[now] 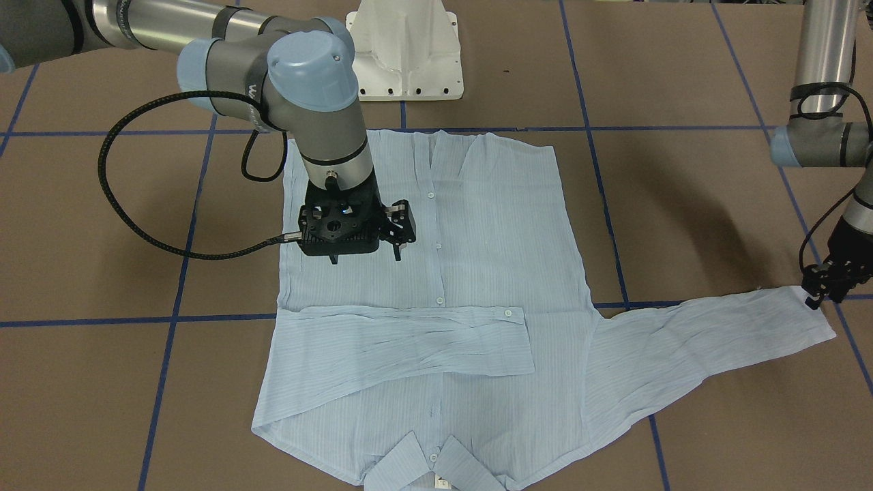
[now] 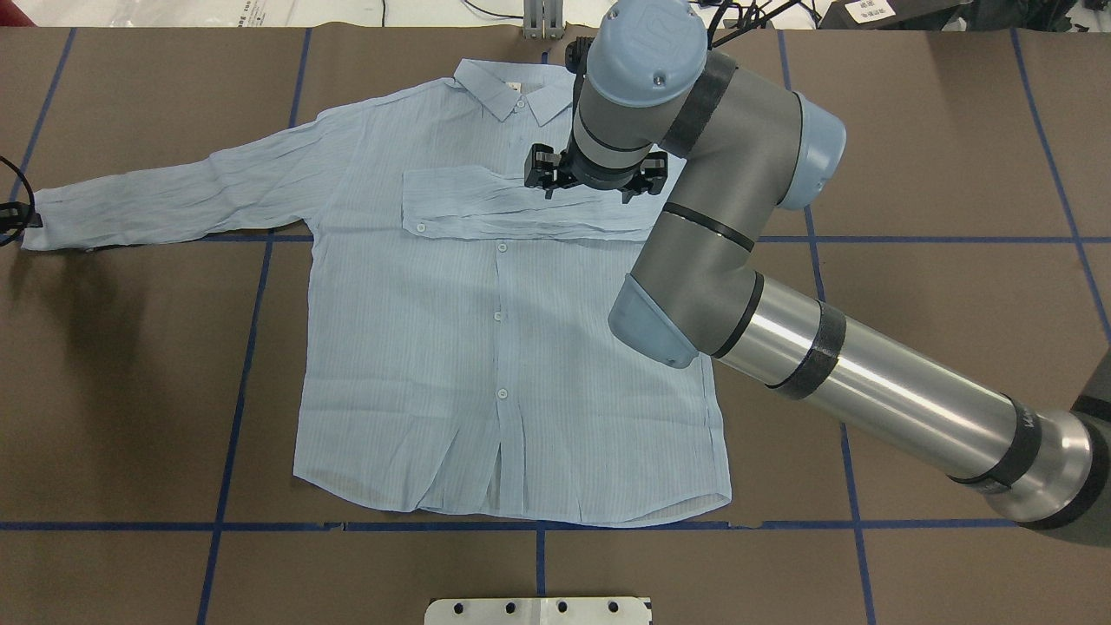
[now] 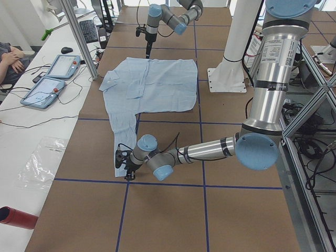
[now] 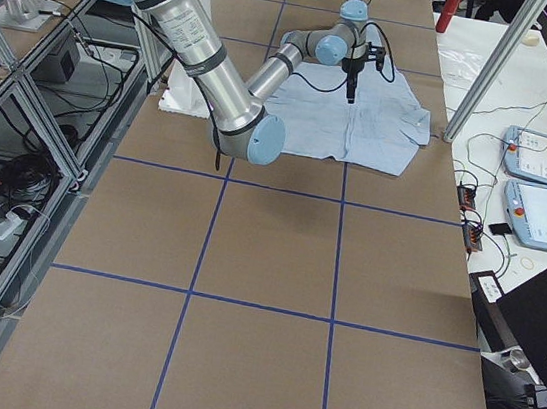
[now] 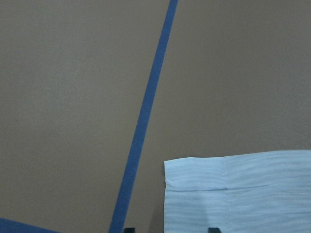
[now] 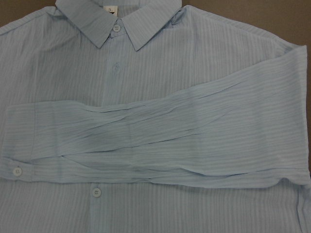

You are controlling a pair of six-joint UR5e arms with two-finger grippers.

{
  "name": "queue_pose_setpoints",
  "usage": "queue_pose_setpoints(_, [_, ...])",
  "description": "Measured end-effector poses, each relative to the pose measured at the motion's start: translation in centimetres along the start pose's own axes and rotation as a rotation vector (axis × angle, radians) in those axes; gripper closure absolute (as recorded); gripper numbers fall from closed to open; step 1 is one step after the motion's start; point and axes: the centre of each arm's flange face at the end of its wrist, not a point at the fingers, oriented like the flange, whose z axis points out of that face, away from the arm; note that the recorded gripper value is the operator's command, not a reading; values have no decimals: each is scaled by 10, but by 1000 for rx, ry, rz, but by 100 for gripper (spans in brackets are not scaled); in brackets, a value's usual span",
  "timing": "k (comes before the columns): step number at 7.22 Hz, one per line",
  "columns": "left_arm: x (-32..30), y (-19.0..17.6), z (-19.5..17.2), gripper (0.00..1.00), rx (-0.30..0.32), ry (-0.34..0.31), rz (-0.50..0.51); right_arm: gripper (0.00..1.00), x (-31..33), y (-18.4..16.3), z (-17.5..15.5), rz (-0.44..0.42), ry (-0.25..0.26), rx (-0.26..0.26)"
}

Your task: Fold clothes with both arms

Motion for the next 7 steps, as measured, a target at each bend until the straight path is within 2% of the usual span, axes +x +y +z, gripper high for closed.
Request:
queue_pose_setpoints(4, [3, 4, 2, 51, -6, 1, 8, 0, -2, 2, 0, 0, 0, 2])
queue_pose_setpoints(7, [4, 4, 3, 67, -7, 1, 9, 0, -2, 3, 2, -1, 0, 0])
